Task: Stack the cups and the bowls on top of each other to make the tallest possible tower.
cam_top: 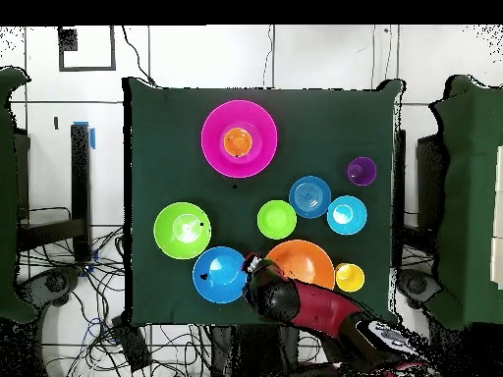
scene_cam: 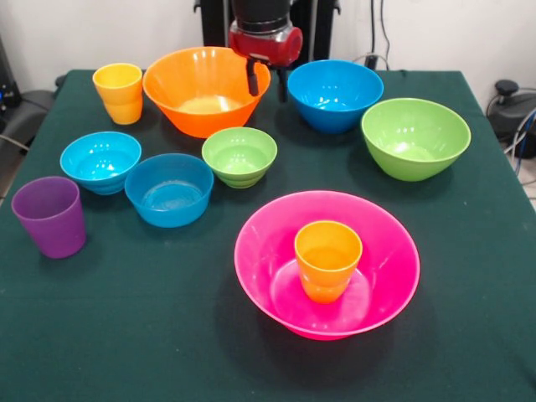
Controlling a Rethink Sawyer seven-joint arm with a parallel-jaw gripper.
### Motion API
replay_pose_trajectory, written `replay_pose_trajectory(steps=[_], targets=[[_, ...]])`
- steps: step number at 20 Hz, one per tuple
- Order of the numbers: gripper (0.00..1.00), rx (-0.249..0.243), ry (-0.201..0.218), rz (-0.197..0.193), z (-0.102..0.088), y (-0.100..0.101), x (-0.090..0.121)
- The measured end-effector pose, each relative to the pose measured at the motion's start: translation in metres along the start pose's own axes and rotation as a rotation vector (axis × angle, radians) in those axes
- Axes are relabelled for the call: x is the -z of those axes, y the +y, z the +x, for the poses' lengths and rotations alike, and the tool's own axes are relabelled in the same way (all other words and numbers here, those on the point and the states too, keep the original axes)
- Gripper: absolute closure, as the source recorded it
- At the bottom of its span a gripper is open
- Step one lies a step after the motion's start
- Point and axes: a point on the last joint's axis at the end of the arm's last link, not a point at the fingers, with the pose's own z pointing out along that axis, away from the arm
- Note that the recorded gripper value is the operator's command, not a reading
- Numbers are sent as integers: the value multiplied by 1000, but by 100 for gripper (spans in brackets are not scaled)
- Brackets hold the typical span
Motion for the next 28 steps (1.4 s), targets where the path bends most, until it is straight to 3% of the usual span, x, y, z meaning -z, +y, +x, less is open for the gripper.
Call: replay_pose_trajectory(steps=[7, 20, 28], targets=[[0, 20, 18, -3, 16, 7, 1], [0, 14, 19, 0, 15, 5, 1], [0, 5, 42, 21, 26, -4, -8]])
